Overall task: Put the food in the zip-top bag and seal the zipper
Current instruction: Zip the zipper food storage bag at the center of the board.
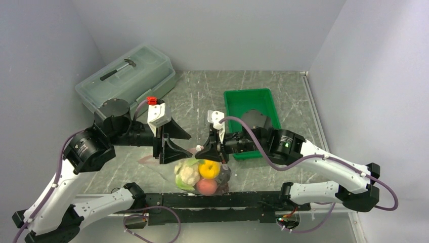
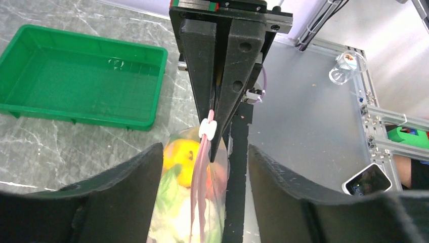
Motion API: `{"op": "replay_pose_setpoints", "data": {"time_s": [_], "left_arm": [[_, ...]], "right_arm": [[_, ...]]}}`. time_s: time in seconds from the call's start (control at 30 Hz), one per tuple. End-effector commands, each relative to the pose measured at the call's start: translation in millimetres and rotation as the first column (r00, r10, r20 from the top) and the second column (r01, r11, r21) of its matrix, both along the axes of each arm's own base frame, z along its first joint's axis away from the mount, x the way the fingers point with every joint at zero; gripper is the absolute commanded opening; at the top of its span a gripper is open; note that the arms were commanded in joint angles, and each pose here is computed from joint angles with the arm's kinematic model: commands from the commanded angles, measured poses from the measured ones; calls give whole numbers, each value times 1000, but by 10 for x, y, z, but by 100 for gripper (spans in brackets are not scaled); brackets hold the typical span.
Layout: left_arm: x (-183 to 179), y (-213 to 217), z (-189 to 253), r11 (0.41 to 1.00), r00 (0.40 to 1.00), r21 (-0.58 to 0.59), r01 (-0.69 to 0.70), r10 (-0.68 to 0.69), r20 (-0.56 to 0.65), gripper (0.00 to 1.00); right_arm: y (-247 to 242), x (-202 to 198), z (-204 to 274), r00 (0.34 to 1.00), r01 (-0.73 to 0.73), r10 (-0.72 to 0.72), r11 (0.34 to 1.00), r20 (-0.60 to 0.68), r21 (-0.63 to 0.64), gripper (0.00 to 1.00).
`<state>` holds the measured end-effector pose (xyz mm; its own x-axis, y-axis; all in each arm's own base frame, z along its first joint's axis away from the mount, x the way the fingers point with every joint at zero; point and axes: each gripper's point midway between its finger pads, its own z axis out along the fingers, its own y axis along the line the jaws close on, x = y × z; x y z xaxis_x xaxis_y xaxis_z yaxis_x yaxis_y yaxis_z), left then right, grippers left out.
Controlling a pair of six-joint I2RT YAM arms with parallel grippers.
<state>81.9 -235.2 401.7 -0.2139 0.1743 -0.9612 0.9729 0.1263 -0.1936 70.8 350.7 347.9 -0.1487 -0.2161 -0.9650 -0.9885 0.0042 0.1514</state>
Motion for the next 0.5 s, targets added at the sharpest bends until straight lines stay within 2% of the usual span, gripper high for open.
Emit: {"op": "replay_pose_setpoints", "data": {"time_s": [0.0,0.27,0.47], "left_arm": [[4,-84,99,998,999,-52,40,-38,27,72],[46,-196,102,995,997,-67,72,-72,9,73],[25,-229,89,992,995,-72,100,-100,-4,62]], "right_arm": [[-24,-107,553,997,-61,53,989,61,137,0],[-7,-158,568,995,-92,86,986,48,137,0],[29,-139,562,997,-81,78,988,29,130,0]]}}
